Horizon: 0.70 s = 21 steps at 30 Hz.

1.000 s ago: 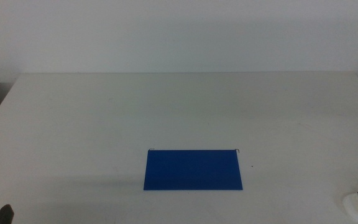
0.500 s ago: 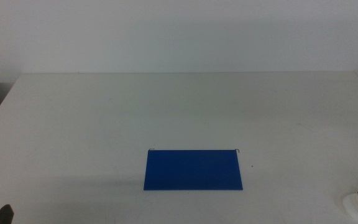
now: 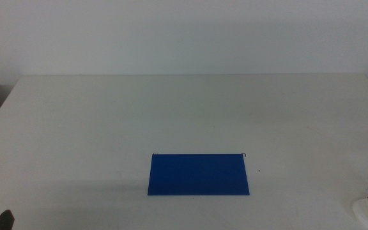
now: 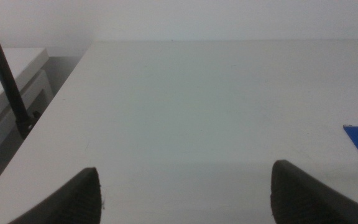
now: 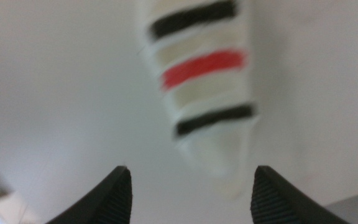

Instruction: Use one arm to grab the shoe from the table and place it on the mat.

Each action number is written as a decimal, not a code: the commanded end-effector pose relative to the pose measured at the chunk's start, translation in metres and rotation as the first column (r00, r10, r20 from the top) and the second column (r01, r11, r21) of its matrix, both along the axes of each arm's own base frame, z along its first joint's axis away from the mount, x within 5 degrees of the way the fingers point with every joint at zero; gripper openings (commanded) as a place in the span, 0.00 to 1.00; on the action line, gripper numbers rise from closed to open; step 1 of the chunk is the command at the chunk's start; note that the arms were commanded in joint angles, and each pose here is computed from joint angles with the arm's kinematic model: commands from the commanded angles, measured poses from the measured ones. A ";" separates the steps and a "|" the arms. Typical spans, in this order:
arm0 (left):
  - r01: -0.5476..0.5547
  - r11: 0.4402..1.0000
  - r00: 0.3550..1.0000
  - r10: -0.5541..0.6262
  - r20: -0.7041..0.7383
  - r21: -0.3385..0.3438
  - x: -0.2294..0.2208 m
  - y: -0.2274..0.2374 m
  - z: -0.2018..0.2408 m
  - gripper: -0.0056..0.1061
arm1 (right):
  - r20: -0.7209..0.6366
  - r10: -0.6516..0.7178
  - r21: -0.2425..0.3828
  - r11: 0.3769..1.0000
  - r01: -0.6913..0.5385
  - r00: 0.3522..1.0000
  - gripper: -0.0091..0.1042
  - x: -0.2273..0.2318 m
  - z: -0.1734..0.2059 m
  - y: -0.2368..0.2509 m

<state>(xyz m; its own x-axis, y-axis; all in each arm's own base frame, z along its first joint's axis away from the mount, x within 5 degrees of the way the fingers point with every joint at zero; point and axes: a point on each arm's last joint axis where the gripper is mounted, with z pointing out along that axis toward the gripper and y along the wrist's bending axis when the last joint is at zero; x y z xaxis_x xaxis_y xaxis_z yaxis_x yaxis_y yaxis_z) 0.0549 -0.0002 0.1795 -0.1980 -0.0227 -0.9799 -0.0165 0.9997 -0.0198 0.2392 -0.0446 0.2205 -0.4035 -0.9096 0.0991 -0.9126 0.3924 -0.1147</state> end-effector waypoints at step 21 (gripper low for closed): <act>-0.003 1.000 0.996 0.003 0.087 -0.010 0.001 0.000 0.006 0.89 | 0.007 0.005 0.024 1.000 -0.005 1.000 0.85 0.023 -0.025 -0.003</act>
<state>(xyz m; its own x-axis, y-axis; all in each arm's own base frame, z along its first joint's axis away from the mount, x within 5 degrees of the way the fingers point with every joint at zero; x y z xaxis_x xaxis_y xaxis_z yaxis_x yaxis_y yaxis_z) 0.0549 -0.0002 0.1795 -0.1980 -0.0227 -0.9799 -0.0165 0.9997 -0.0198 0.2589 -0.0435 0.1859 -0.4202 -0.9048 0.0687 -0.9069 0.4163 -0.0649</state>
